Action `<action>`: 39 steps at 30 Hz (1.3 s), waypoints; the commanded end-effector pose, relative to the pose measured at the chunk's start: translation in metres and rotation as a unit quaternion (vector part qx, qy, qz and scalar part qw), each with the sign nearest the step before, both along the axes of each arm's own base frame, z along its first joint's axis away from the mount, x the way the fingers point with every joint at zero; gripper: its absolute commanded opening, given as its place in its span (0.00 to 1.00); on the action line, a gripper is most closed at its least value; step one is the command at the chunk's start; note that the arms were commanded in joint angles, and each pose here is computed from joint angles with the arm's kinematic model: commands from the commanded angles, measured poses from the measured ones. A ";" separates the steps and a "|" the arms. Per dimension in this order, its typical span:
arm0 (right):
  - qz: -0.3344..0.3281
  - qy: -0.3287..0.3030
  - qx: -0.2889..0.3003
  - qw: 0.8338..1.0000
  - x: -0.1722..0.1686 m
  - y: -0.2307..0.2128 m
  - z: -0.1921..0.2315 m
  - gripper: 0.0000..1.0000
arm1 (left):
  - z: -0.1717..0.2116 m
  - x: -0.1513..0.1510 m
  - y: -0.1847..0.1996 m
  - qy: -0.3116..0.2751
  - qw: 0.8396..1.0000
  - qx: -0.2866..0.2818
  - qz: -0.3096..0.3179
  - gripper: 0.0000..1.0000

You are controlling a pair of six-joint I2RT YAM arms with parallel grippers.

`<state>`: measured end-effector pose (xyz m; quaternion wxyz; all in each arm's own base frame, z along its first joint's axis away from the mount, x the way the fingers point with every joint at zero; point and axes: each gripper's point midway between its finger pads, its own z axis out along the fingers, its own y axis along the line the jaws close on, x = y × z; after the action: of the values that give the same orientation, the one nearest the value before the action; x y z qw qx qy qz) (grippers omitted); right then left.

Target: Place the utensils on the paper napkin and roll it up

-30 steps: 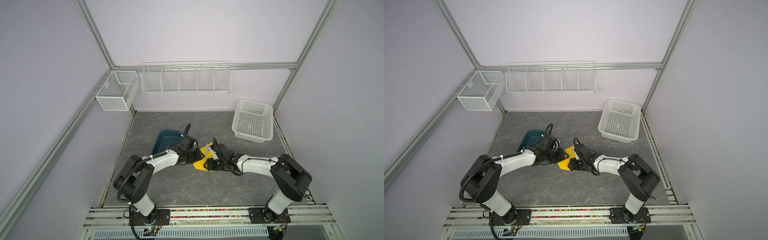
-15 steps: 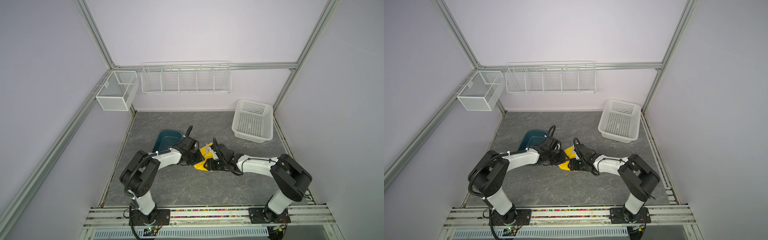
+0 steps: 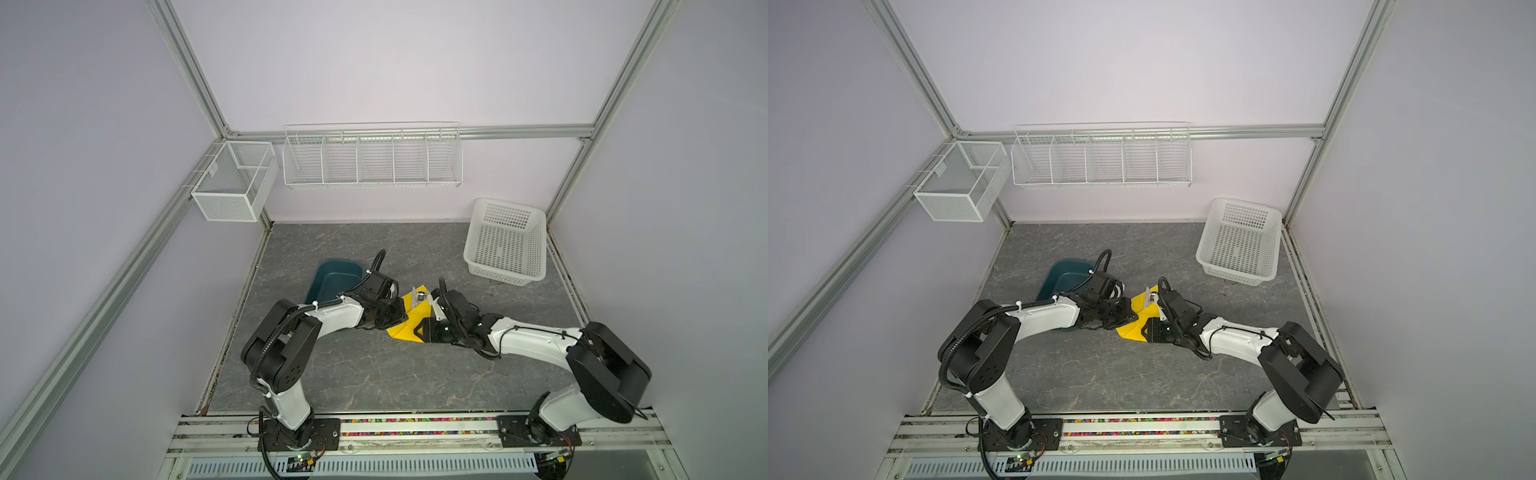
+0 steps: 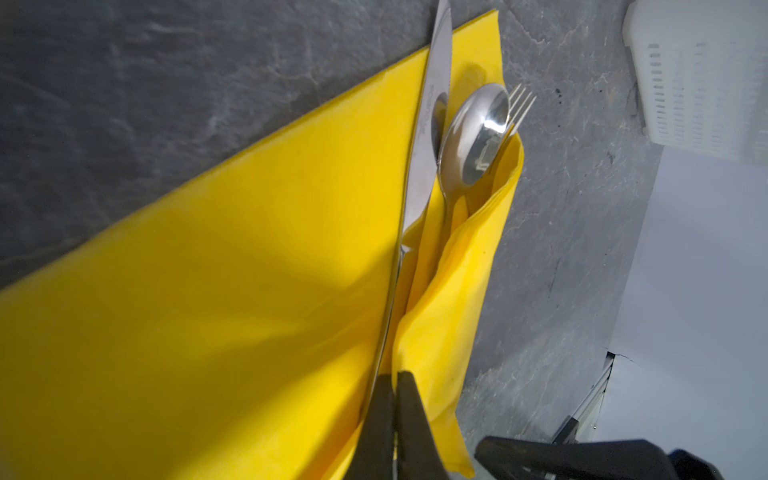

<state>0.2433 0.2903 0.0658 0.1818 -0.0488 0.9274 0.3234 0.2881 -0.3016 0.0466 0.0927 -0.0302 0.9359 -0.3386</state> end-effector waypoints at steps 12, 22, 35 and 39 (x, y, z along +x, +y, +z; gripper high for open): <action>-0.053 0.053 0.049 0.996 0.004 -0.013 -0.005 0.21 | -0.001 -0.010 0.001 0.006 1.000 -0.011 -0.019 0.01; -0.024 0.072 0.050 0.996 0.000 0.001 -0.019 0.19 | -0.003 -0.008 0.001 0.005 1.000 -0.005 -0.018 0.01; -0.010 0.095 -0.004 0.995 -0.015 -0.002 -0.044 0.20 | -0.007 -0.002 0.004 -0.003 0.999 0.021 -0.024 0.01; -0.014 0.100 -0.047 0.994 -0.016 -0.011 -0.049 0.20 | -0.007 0.001 0.005 -0.006 0.999 0.027 -0.024 0.01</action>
<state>0.2338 0.2890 0.0277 0.1036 -0.0052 0.9410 0.3221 0.2796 -0.2976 0.0374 0.0794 -0.0081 0.9420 -0.3260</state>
